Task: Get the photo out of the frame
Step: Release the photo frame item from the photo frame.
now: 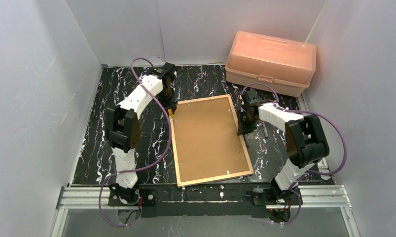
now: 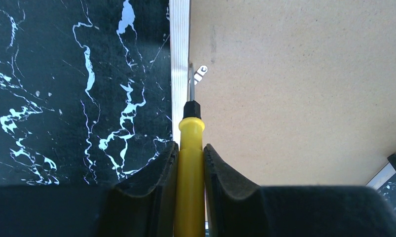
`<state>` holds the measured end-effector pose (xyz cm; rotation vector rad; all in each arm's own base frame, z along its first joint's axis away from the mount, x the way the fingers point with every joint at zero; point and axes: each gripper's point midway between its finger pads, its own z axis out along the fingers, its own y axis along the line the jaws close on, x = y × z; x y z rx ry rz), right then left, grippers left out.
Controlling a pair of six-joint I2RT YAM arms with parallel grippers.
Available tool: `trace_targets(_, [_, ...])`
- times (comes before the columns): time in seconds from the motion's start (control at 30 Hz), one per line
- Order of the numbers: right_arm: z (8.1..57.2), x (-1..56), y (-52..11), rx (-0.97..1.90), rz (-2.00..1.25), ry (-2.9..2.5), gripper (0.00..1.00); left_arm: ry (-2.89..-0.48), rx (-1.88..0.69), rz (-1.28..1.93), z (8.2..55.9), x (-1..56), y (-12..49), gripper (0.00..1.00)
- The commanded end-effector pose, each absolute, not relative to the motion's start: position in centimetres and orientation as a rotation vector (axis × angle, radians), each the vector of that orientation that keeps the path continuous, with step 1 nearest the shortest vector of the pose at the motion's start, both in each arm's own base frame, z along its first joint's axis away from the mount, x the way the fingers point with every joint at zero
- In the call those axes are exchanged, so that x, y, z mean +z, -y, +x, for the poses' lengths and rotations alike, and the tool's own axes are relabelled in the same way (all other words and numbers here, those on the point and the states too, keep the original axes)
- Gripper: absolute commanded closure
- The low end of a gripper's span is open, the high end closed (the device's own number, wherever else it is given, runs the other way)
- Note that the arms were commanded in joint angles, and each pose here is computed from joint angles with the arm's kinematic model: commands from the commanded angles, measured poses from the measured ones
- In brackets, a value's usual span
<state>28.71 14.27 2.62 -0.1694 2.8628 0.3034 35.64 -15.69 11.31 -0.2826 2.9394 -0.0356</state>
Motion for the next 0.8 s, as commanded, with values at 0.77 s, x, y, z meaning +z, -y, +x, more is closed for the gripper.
trace_targets(0.77, [28.20, 2.03, -14.16, 0.279, -0.183, -2.894, 0.85, -3.038, -0.100, -0.295, 33.48, 11.86, 16.55, 1.00])
